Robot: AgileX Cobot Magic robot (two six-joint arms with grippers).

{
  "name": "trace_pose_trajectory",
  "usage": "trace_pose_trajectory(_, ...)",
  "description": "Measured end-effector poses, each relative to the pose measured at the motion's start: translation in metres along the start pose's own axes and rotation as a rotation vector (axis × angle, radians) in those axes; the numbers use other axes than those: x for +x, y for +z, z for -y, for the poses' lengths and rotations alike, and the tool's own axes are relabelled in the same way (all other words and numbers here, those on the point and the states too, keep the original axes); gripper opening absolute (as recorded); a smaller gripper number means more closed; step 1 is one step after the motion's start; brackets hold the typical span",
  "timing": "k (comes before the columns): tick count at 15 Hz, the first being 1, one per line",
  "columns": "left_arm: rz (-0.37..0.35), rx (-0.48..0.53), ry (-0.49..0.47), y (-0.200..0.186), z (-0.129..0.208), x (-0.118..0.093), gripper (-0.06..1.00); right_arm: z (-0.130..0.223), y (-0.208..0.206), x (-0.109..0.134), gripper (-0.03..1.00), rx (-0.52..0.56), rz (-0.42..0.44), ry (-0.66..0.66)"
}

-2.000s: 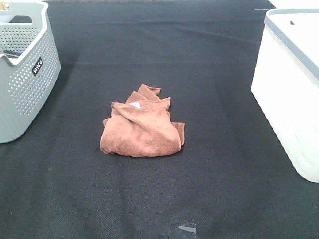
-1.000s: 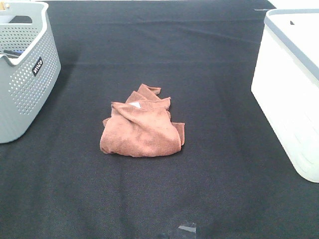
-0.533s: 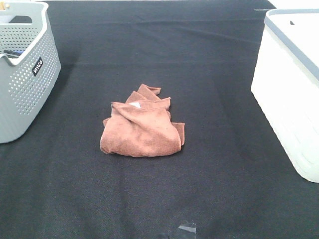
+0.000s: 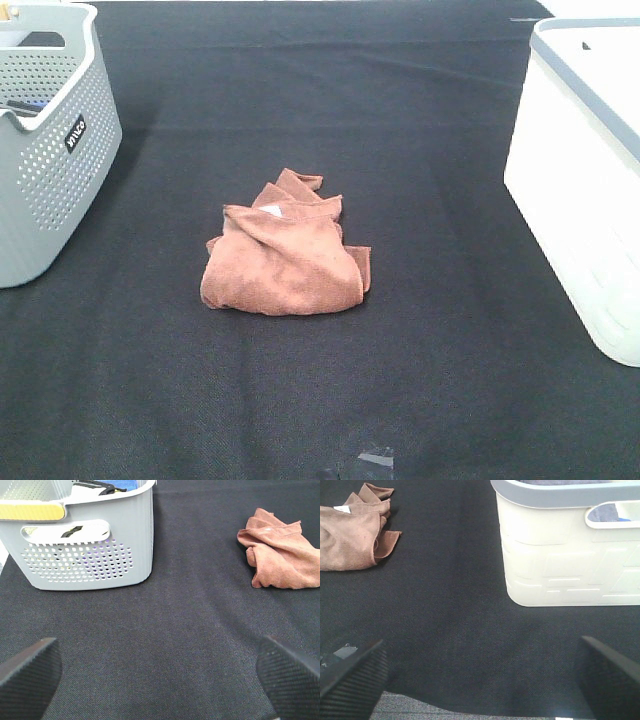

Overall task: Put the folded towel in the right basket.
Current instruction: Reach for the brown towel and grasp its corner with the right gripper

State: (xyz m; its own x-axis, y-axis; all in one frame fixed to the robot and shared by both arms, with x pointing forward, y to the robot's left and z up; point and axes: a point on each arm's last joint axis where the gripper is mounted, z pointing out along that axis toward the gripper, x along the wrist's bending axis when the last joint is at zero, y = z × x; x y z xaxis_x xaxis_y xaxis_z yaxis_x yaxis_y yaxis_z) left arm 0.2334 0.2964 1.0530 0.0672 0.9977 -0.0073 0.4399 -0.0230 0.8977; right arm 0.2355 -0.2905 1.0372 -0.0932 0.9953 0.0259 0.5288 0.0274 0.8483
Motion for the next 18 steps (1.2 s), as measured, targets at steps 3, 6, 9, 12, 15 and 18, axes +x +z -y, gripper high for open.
trace_pose_trajectory(3, 0.000, 0.000, 0.000, 0.000, 0.000, 0.000, 0.99, 0.000, 0.000, 0.000, 0.97, 0.000, 0.000, 0.000)
trace_pose_trajectory(6, 0.000, 0.000, 0.000, 0.000, 0.000, 0.000, 0.99, 0.000, 0.000, 0.000, 0.97, 0.000, 0.000, 0.000)
trace_pose_trajectory(9, 0.000, 0.000, 0.000, 0.000, 0.000, 0.000, 0.99, 0.000, 0.000, 0.000, 0.97, 0.000, 0.003, -0.001)
trace_pose_trajectory(12, 0.000, 0.000, 0.000, 0.000, 0.000, 0.000, 0.99, -0.001, 0.001, -0.004, 0.97, 0.007, 0.038, -0.019)
trace_pose_trajectory(15, 0.001, 0.000, 0.000, 0.000, 0.000, 0.000, 0.99, -0.025, 0.009, -0.008, 0.97, 0.035, 0.068, -0.017)
trace_pose_trajectory(18, 0.001, 0.000, 0.000, 0.000, 0.000, 0.000, 0.99, -0.086, 0.035, -0.011, 0.97, 0.192, 0.055, 0.031)
